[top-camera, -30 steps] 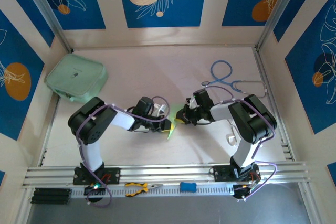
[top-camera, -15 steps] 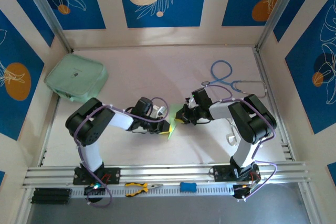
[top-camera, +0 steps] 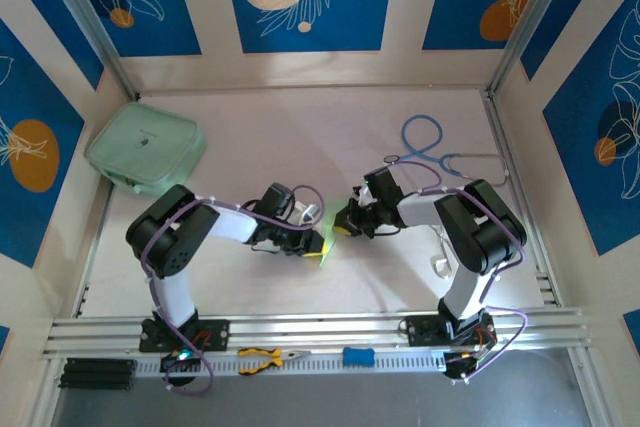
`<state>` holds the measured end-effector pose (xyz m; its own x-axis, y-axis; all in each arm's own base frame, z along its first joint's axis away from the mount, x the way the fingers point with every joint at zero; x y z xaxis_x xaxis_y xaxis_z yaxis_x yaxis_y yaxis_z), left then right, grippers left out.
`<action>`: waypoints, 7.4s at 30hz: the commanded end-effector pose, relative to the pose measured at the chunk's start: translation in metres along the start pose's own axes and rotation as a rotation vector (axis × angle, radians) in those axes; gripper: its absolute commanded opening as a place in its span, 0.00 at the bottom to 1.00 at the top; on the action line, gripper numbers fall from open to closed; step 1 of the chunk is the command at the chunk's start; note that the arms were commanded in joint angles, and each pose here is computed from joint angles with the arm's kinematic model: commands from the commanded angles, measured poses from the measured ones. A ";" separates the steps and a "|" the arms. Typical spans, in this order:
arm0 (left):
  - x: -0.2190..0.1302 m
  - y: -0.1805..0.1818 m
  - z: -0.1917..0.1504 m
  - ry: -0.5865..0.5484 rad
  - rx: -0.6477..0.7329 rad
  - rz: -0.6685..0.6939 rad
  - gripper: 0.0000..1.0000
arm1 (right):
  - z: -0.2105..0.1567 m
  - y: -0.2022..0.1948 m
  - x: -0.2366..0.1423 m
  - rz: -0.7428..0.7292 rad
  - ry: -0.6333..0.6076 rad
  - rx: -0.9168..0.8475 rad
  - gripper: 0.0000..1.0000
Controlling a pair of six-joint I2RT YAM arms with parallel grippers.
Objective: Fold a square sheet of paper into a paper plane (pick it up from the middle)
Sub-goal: Fold the wing for the fifth time at the center of the table.
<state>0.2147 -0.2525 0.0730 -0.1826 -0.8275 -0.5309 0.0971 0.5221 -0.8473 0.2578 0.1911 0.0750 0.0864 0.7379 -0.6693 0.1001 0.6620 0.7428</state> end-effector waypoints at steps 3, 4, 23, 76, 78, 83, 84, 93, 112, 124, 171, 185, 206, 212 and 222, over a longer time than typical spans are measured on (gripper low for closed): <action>0.001 0.012 -0.017 0.067 -0.046 0.094 0.11 | -0.010 -0.027 0.012 -0.142 0.027 0.058 0.10; 0.002 0.012 -0.017 0.072 -0.045 0.099 0.07 | -0.010 -0.026 0.011 -0.141 0.028 0.058 0.09; -0.003 0.011 -0.025 0.085 -0.038 0.158 0.00 | -0.010 -0.029 0.012 -0.155 0.025 0.069 0.09; -0.031 -0.013 -0.037 -0.021 0.015 0.162 0.20 | -0.009 -0.030 0.012 -0.159 0.016 0.084 0.09; -0.038 -0.024 -0.033 -0.075 0.053 0.164 0.21 | -0.009 -0.030 0.012 -0.157 0.017 0.083 0.09; -0.039 -0.056 -0.008 -0.122 0.136 0.059 0.04 | -0.010 -0.029 0.013 -0.153 0.018 0.084 0.09; -0.035 -0.061 -0.003 -0.106 0.144 0.024 0.02 | -0.009 -0.029 0.012 -0.152 0.016 0.084 0.09; -0.003 -0.057 0.024 -0.038 0.116 0.010 0.04 | -0.009 -0.028 0.013 -0.144 0.020 0.086 0.09; 0.016 -0.014 0.018 -0.026 0.075 0.269 0.02 | -0.011 -0.029 0.012 -0.146 0.024 0.086 0.09; 0.005 -0.001 -0.005 -0.005 0.042 0.329 0.02 | -0.011 -0.031 0.012 -0.154 0.023 0.093 0.09; 0.009 0.013 0.022 -0.039 0.014 0.413 0.00 | -0.001 -0.004 -0.015 -0.052 -0.054 0.014 0.13; 0.013 0.013 0.000 0.108 0.056 0.259 0.00 | -0.024 0.018 -0.056 0.030 -0.153 -0.124 0.10; 0.013 0.016 -0.002 0.110 0.032 0.276 0.00 | -0.012 -0.012 -0.011 -0.100 -0.109 -0.081 0.08; 0.014 0.018 -0.003 0.116 0.026 0.273 0.00 | -0.003 -0.030 -0.019 -0.107 -0.144 -0.042 0.09; 0.015 0.021 -0.006 0.121 0.012 0.269 0.00 | 0.019 -0.048 -0.040 -0.077 -0.230 0.021 0.09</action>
<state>0.2293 -0.2712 0.0790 -0.1765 -0.7251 -0.6656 0.2628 0.6170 -0.7418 0.2658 0.1431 0.0763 0.2701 0.6800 -0.6817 0.1031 0.6835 0.7226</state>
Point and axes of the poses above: each hand's point on the last joint's axis, 136 mm out from that joint toward the fingers, its own x axis out along the fingers, its own y axis along the line the jaws close on, z = x × y, the point moved 9 cm from there along -x, back along the fingers, and after that the axes turned 6 degrees about -x, right-handed, at the moved point
